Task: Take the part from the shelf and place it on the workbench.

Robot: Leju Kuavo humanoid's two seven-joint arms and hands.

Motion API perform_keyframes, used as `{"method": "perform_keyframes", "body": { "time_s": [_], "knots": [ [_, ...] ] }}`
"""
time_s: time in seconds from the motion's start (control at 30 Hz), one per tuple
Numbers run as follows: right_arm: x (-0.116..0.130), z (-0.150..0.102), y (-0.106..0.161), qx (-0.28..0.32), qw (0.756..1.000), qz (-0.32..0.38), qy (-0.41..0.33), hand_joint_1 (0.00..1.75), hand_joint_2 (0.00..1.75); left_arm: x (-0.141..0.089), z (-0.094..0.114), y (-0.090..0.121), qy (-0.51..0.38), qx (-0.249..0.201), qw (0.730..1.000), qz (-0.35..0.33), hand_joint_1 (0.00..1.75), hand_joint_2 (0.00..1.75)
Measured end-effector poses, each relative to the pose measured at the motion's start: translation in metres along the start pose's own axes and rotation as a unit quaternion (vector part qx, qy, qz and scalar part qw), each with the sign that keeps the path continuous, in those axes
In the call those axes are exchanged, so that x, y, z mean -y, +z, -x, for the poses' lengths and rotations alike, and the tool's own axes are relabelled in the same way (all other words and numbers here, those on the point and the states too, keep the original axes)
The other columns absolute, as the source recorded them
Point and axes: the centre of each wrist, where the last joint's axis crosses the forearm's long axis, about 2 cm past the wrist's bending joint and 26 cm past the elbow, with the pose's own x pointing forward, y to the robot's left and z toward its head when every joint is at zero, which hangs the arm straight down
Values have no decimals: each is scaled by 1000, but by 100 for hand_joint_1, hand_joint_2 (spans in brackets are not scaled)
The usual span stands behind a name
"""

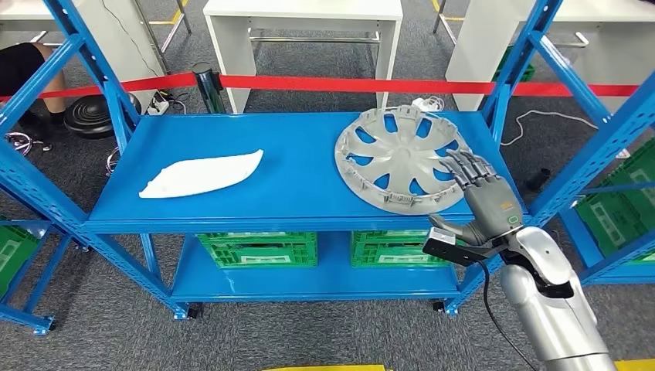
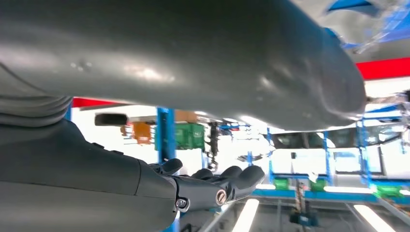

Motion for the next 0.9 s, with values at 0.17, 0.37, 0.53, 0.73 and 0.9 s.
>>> {"method": "perform_keyframes", "body": {
  "time_s": [0.17, 0.37, 0.53, 0.73, 0.9],
  "knots": [
    [-1, 0, 1, 1, 1000, 1, 0, 0, 0, -1, -1, 0, 0, 1, 1000, -1, 0, 0],
    [-5, -1, 7, -2, 1000, -5, -3, 0, 0, 1, 2, 0, -2, -1, 1000, 1, 0, 0],
    [-5, 0, 8, -3, 1000, -5, -3, 0, 0, 0, 0, 0, -3, 0, 1000, 0, 0, 0],
    [-3, 1, 9, -7, 1000, -2, -1, 0, 0, 0, -1, 0, -4, 2, 1000, 0, 0, 0],
    [-3, 2, 9, -10, 1000, -2, 0, 0, 0, 1, -1, 0, -4, 2, 1000, 1, 0, 0]
  ]
}}
